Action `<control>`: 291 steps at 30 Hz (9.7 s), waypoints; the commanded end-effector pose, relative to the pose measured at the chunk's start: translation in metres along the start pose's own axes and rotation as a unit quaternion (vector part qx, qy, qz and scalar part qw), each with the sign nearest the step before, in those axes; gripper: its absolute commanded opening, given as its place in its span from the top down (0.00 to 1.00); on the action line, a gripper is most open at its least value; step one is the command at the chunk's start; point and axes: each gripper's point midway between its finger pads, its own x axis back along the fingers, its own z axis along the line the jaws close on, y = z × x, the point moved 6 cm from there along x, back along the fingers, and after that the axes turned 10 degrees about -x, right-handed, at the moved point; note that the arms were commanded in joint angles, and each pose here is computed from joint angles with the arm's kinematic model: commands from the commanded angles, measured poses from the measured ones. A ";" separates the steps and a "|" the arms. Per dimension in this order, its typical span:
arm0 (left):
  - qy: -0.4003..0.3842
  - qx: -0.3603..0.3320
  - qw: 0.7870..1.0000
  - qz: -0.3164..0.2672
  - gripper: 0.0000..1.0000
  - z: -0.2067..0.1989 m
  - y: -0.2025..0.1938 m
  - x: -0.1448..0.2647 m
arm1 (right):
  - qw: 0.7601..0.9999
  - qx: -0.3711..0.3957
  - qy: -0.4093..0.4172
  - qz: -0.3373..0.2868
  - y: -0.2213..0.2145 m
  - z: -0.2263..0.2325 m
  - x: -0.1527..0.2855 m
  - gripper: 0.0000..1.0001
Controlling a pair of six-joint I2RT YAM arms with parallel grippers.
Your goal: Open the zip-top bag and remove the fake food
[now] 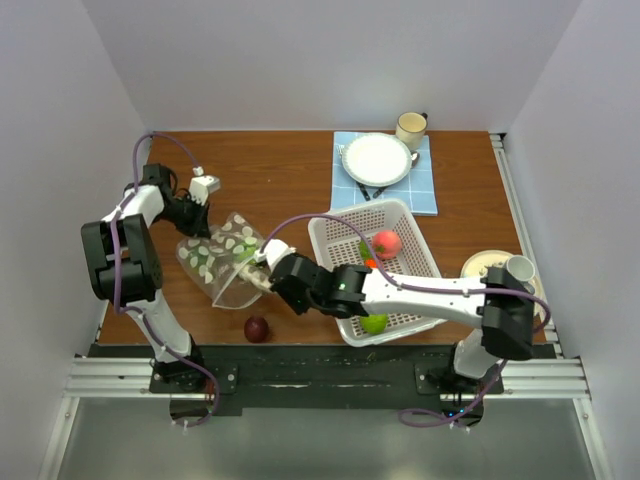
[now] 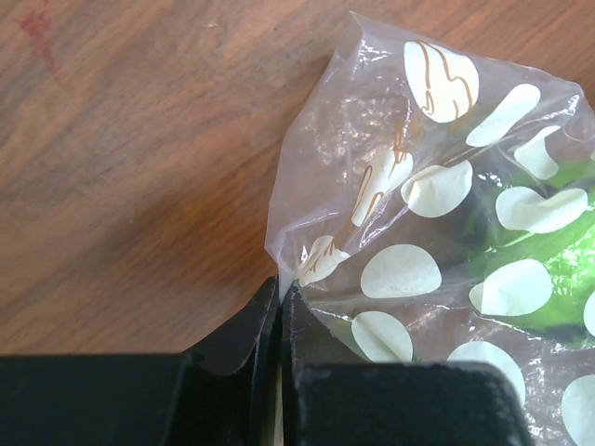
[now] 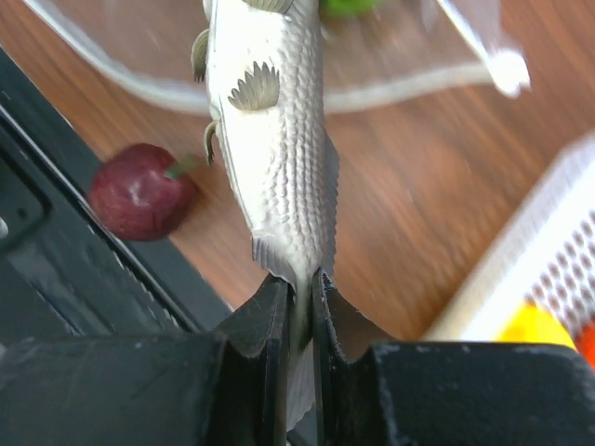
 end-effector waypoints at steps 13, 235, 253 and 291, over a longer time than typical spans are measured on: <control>0.032 -0.005 0.999 -0.010 0.94 0.008 0.006 0.009 | 0.944 -0.143 -0.280 -0.101 -0.005 -0.106 0.123 0.93; 0.073 0.015 0.994 0.076 1.00 -0.079 -0.012 -0.009 | 0.989 0.001 0.043 -0.139 0.025 0.107 -0.175 0.01; 0.101 -0.001 0.991 0.091 1.00 -0.066 -0.015 -0.012 | 0.986 -0.026 0.054 -0.155 0.023 0.076 -0.115 0.36; 0.121 0.009 0.988 0.093 1.00 -0.050 -0.011 -0.011 | 0.980 -0.036 -0.051 -0.190 0.012 -0.012 0.030 0.01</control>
